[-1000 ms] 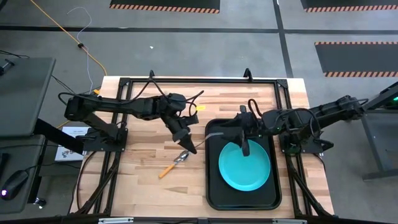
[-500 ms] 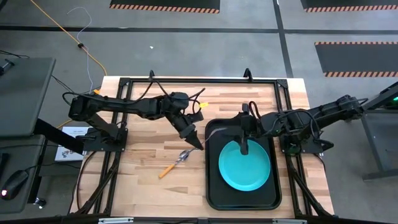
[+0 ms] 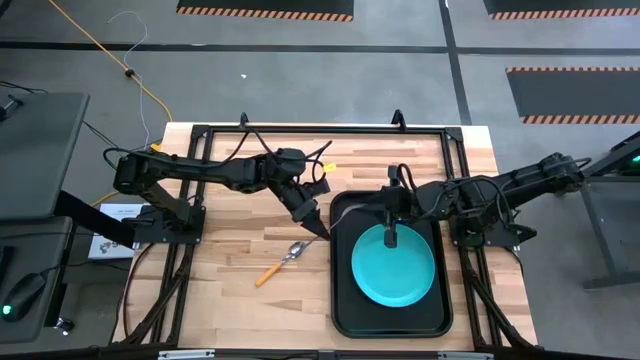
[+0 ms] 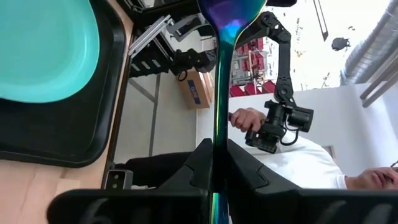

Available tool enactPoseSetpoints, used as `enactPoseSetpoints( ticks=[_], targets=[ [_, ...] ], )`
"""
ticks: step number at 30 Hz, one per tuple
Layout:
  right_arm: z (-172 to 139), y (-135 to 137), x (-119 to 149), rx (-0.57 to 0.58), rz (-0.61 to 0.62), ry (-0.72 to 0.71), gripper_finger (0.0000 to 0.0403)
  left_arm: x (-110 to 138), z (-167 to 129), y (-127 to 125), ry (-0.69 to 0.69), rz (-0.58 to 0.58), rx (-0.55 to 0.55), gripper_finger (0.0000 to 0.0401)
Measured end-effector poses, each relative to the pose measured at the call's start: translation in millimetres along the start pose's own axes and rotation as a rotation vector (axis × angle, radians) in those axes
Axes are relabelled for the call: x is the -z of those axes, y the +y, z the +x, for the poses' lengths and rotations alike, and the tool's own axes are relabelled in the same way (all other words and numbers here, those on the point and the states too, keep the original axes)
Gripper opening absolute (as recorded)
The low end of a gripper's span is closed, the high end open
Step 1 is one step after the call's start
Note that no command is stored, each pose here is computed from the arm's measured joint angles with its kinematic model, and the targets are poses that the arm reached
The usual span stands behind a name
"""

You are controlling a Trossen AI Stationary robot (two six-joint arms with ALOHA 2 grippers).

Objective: Pick and place plate/cup/fork/spoon on tray
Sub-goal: Put the blue fork on black serving tray to the right of the blue plate

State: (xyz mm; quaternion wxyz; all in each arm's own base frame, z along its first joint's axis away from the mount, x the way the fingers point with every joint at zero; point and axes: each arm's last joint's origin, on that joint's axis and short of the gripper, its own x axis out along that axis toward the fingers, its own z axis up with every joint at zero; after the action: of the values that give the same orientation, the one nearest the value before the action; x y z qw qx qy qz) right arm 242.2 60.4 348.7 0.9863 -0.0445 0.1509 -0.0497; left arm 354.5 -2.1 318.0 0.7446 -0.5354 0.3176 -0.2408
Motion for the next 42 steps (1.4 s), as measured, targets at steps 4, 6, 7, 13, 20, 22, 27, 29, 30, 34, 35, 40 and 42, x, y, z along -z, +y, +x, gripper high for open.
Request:
enactPoseSetpoints(
  ticks=[4,6,7,13,20,22,27,29,30,34,35,40,42],
  targets=[
    [-0.1,0.0,-0.3,-0.002,0.003,-0.003,0.0028,0.3,-0.2,-0.4,0.005,0.002,0.003,0.0010],
    [-0.2,0.3,-0.3,-0.005,0.000,-0.003,0.0010,0.6,-0.4,-0.7,0.011,0.002,0.006,0.0010],
    [-0.2,0.4,-0.3,-0.008,0.002,-0.003,0.0007,0.6,-0.4,-0.7,0.011,0.004,0.006,0.0010],
    [-1.1,2.7,2.1,-0.035,0.068,0.019,0.0002,-1.4,-0.4,-1.4,-0.055,0.097,-0.020,0.0049],
    [-17.6,8.8,4.8,-0.077,0.121,0.060,0.0000,-11.3,-10.2,4.7,-0.131,0.151,-0.066,0.0153],
    [-26.3,8.5,5.8,-0.090,0.144,0.079,0.0000,-18.1,-17.5,6.2,-0.164,0.170,-0.064,0.0179],
    [-50.0,8.1,12.6,-0.146,0.254,0.170,0.0000,-36.6,-38.4,6.4,-0.261,0.227,-0.030,0.0228],
    [-58.0,9.8,16.0,-0.183,0.303,0.214,0.0000,-42.1,-45.1,5.1,-0.295,0.257,-0.012,0.0239],
    [-61.3,11.4,17.8,-0.204,0.328,0.241,0.0000,-44.5,-48.0,4.3,-0.311,0.276,-0.003,0.0242],
    [-71.6,21.9,22.6,-0.356,0.472,0.363,0.0000,-51.0,-56.9,1.8,-0.360,0.393,0.007,0.0244],
    [-73.5,25.6,22.9,-0.405,0.515,0.396,0.0000,-52.1,-58.6,1.8,-0.368,0.417,0.005,0.0244],
    [-88.8,46.2,26.0,-0.557,0.746,0.586,0.0000,-53.3,-60.8,2.5,-0.375,0.499,-0.014,0.0239],
    [-98.4,55.8,29.4,-0.566,0.818,0.666,0.0000,-52.7,-59.7,2.1,-0.373,0.517,-0.016,0.0239]
  ],
)
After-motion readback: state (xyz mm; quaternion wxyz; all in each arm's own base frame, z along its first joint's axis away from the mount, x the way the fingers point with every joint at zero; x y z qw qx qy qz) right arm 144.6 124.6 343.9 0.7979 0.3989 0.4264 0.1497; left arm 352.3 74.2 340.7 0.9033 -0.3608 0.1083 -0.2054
